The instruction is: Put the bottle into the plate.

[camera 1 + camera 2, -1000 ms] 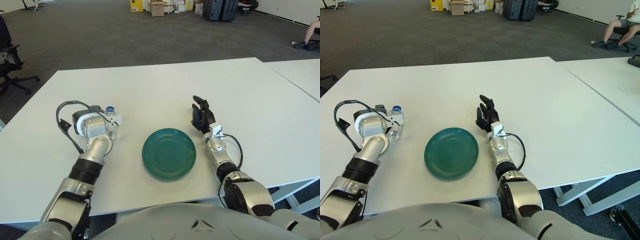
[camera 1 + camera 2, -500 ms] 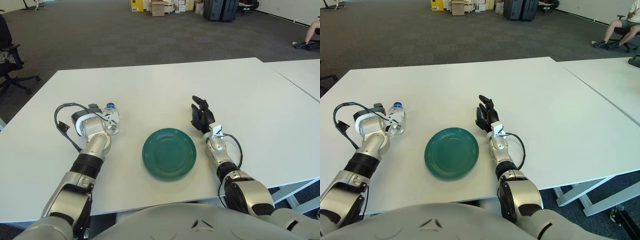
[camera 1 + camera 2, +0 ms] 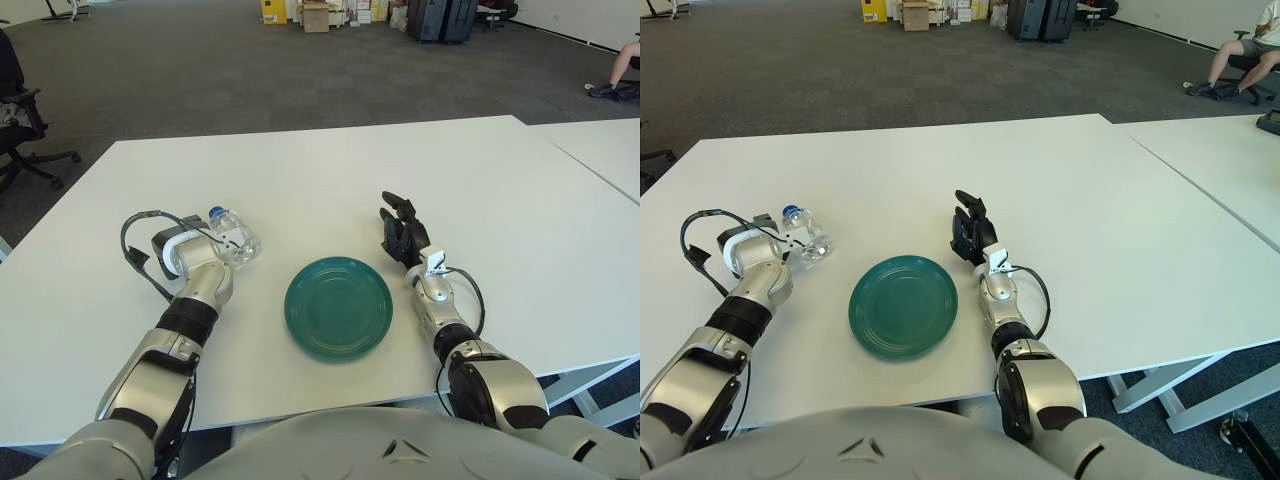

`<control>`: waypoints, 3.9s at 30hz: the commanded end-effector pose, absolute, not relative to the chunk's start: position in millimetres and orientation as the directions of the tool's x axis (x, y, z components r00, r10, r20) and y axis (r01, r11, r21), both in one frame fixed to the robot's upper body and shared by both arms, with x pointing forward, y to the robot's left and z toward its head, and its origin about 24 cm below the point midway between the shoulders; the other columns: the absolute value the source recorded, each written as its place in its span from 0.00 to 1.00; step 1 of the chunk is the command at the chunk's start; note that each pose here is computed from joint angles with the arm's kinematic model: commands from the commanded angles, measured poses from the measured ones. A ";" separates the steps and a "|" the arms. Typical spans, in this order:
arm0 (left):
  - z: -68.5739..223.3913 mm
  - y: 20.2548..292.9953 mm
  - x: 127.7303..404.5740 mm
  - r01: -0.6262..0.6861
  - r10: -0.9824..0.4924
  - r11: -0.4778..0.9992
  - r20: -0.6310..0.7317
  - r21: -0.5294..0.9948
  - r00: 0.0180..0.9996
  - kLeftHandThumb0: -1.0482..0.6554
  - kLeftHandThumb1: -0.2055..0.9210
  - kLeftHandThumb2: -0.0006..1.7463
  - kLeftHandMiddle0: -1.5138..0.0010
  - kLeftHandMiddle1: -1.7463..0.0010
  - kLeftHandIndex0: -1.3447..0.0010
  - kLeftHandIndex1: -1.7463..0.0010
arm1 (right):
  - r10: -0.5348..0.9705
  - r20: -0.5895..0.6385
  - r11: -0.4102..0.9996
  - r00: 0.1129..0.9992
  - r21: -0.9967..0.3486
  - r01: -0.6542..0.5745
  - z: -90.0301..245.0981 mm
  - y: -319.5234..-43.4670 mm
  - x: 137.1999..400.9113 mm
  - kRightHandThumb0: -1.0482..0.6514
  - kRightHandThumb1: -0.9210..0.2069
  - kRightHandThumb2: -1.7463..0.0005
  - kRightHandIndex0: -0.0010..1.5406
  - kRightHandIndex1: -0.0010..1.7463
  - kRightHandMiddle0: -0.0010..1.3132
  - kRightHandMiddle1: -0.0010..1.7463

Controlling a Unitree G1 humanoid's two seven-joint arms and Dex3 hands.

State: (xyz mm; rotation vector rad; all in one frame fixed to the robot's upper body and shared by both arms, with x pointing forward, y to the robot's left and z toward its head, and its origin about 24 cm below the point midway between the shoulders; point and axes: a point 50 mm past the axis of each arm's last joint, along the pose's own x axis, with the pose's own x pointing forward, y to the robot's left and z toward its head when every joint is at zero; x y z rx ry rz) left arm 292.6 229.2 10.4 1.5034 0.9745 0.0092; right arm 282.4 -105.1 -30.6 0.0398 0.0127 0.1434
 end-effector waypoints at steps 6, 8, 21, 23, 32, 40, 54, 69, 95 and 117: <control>13.6 227.9 302.6 0.513 0.562 0.140 -0.494 0.847 0.663 0.00 1.00 0.72 0.38 0.00 1.00 0.85 | 0.127 -0.107 0.991 0.986 0.060 -0.121 -48.5 -106.8 269.7 0.21 0.00 0.56 0.17 0.00 0.00 0.36; 13.7 228.7 303.1 0.509 0.565 0.140 -0.490 0.850 0.664 0.00 1.00 0.72 0.38 0.00 1.00 0.85 | 0.129 -0.104 0.991 0.986 0.050 -0.124 -48.3 -106.6 269.6 0.21 0.00 0.56 0.17 0.00 0.00 0.36; 14.0 232.7 305.7 0.491 0.568 0.137 -0.474 0.860 0.673 0.00 1.00 0.73 0.36 0.00 1.00 0.82 | 0.157 -0.107 0.988 0.982 0.032 -0.154 -49.5 -107.0 268.5 0.18 0.00 0.53 0.16 0.00 0.00 0.36; 14.5 233.5 306.1 0.486 0.566 0.137 -0.471 0.863 0.677 0.00 1.00 0.73 0.37 0.00 1.00 0.81 | 0.160 -0.106 0.987 0.981 0.037 -0.157 -49.4 -106.8 268.6 0.19 0.00 0.53 0.16 0.00 0.00 0.36; 21.5 235.3 307.8 0.447 0.553 0.134 -0.441 0.884 0.707 0.00 1.00 0.72 0.36 0.00 1.00 0.79 | 0.166 -0.086 0.986 0.982 0.024 -0.165 -47.1 -105.0 269.1 0.19 0.00 0.52 0.16 0.00 0.00 0.36; 39.5 236.2 305.3 0.374 0.542 0.131 -0.382 0.918 0.748 0.00 1.00 0.72 0.33 0.00 1.00 0.78 | 0.164 -0.102 0.986 0.981 0.025 -0.163 -48.5 -105.5 269.4 0.20 0.00 0.52 0.16 0.00 0.00 0.37; 108.1 227.1 273.4 0.199 0.449 0.072 -0.210 0.977 0.869 0.00 1.00 0.69 0.76 0.57 1.00 0.86 | 0.116 -0.170 0.993 0.978 0.046 -0.110 -53.6 -102.7 270.4 0.21 0.00 0.55 0.18 0.01 0.00 0.36; 126.2 256.3 304.4 0.007 0.067 -0.291 0.013 0.957 0.998 0.02 1.00 0.36 0.96 0.98 1.00 0.85 | 0.160 -0.119 0.987 0.980 0.030 -0.157 -48.3 -99.3 271.1 0.20 0.00 0.56 0.17 0.00 0.00 0.36; 80.5 311.9 322.8 -0.173 -0.399 -0.825 -0.337 0.538 0.852 0.01 0.99 0.09 1.00 1.00 1.00 0.92 | 0.204 -0.087 0.979 0.975 0.008 -0.204 -46.3 -105.0 270.8 0.17 0.00 0.52 0.16 0.00 0.00 0.38; 91.3 306.1 332.8 -0.321 -0.542 -0.802 -0.388 0.503 0.746 0.14 0.96 0.06 1.00 1.00 1.00 1.00 | 0.200 -0.093 0.980 0.975 0.033 -0.198 -47.7 -108.3 269.5 0.19 0.00 0.52 0.16 0.00 0.00 0.38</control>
